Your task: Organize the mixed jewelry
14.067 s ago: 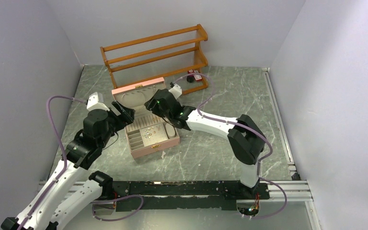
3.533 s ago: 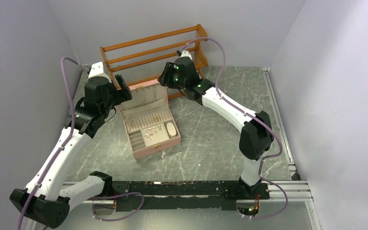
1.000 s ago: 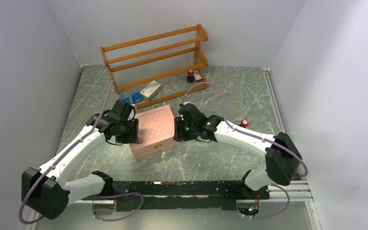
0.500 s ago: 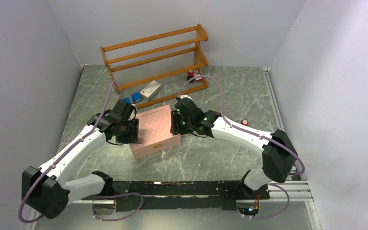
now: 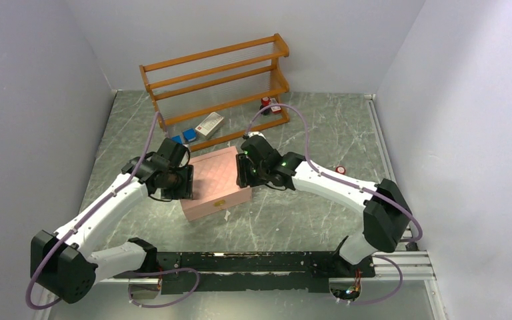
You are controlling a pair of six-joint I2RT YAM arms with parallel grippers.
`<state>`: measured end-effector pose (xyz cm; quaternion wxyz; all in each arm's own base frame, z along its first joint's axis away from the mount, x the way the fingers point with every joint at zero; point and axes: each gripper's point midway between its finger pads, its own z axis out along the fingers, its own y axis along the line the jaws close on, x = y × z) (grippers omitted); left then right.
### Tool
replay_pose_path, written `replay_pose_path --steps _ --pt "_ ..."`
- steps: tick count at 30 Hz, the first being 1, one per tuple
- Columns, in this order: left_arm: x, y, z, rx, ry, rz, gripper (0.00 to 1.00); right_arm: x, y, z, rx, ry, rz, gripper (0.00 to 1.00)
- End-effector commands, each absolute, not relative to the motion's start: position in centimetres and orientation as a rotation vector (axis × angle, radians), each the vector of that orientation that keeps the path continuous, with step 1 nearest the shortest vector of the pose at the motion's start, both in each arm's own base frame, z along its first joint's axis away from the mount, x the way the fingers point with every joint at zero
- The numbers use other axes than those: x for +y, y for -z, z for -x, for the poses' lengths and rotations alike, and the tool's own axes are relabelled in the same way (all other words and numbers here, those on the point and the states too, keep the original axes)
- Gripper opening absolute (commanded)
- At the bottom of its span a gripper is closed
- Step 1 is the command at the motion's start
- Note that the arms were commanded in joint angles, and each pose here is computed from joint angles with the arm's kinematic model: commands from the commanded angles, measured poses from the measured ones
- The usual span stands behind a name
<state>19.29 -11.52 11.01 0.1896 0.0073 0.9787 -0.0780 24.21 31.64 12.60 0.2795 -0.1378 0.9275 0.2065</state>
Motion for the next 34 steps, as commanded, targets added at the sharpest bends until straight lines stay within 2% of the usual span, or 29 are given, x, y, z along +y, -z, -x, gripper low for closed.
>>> replay_pose_path --steps 1,6,10,12,14,16,18,26,34 --pt "-13.0 -14.6 -21.7 2.593 0.296 0.0 0.54 29.8 -14.7 -24.9 2.391 -0.479 0.368 0.51" --pt "-10.9 -21.7 -22.4 2.318 0.287 0.038 0.57 24.9 -19.2 -24.2 2.197 -0.466 0.242 0.59" --pt "-8.5 -26.5 -21.5 2.112 0.289 0.1 0.64 20.2 -22.7 -22.8 2.077 -0.452 0.125 0.65" --pt "-7.5 -28.0 -20.6 2.049 0.292 0.126 0.68 18.0 -24.3 -22.0 2.037 -0.442 0.053 0.73" --pt "-6.3 -29.4 -19.6 2.0 0.283 0.152 0.75 15.7 -25.9 -21.4 2.004 -0.416 -0.016 0.77" --pt "-5.1 -30.8 -18.6 1.954 0.263 0.157 0.89 13.6 -27.7 -20.8 1.963 -0.398 -0.074 0.85" --pt "-3.7 -32.1 -17.3 1.928 0.229 0.16 0.93 12.0 -29.2 -20.2 1.927 -0.39 -0.108 0.89" --pt "1.2 -38.0 -12.3 1.777 0.182 0.236 0.98 8.1 -33.9 -18.5 1.842 -0.372 -0.158 0.99" --pt "1.5 -39.1 -11.4 1.745 0.211 0.243 0.98 7.8 -35.4 -18.4 1.811 -0.377 -0.14 1.0"
